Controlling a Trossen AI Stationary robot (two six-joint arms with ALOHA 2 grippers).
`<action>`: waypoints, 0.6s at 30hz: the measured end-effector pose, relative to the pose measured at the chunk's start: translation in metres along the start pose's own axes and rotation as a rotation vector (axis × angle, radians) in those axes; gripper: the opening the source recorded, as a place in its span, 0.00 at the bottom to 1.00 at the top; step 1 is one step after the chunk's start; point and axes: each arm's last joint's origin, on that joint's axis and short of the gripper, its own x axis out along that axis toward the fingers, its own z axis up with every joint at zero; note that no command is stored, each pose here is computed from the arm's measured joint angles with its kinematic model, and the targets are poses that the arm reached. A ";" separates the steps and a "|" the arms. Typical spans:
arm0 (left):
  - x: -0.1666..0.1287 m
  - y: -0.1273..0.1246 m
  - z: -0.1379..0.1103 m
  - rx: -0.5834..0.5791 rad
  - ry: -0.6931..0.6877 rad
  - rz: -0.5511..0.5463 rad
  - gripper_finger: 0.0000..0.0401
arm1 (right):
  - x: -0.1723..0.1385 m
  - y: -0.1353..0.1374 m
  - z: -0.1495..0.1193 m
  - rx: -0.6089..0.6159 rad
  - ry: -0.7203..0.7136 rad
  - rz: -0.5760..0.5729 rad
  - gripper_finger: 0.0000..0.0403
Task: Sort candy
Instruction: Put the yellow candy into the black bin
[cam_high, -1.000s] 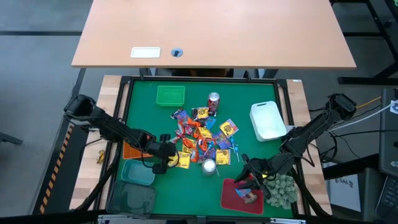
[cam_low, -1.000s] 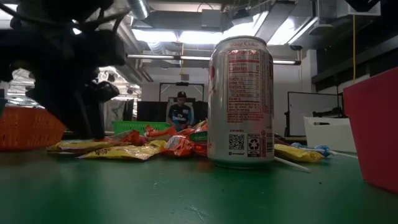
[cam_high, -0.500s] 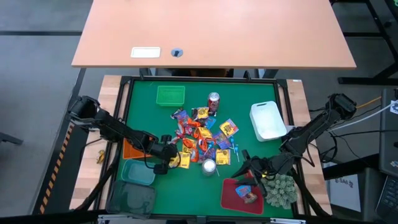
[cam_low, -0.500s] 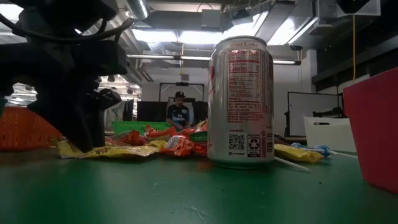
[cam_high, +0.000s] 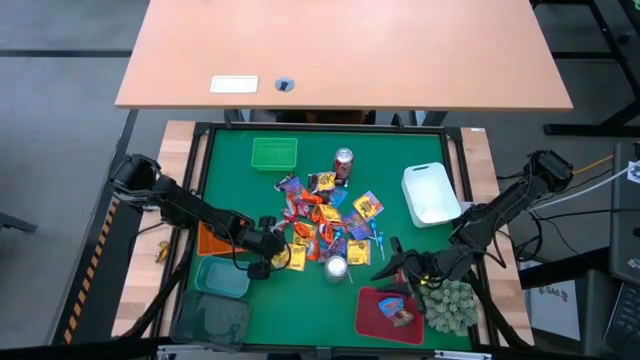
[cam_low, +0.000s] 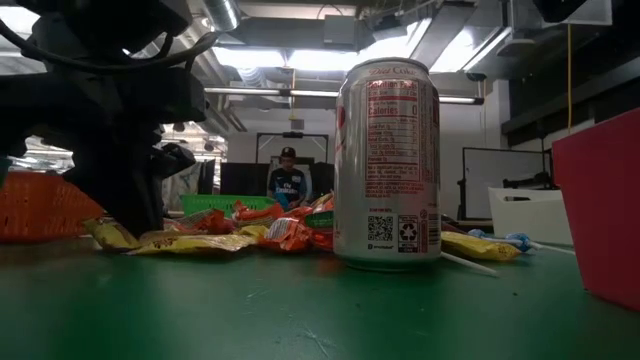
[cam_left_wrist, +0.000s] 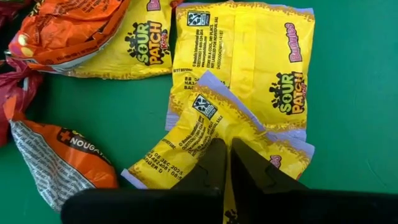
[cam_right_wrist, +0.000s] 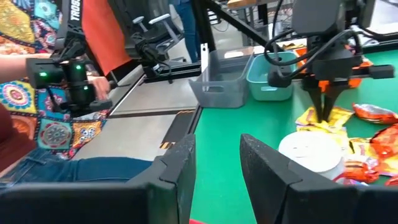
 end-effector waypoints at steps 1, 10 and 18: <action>-0.001 0.000 0.000 -0.003 -0.005 -0.009 0.00 | 0.000 0.000 0.000 0.000 -0.003 -0.007 0.31; -0.024 -0.004 0.018 -0.013 -0.098 -0.054 0.00 | 0.002 -0.007 0.003 -0.047 -0.016 -0.055 0.31; -0.055 -0.015 0.050 -0.002 -0.094 -0.138 0.00 | 0.009 -0.031 0.009 -0.030 -0.011 -0.120 0.31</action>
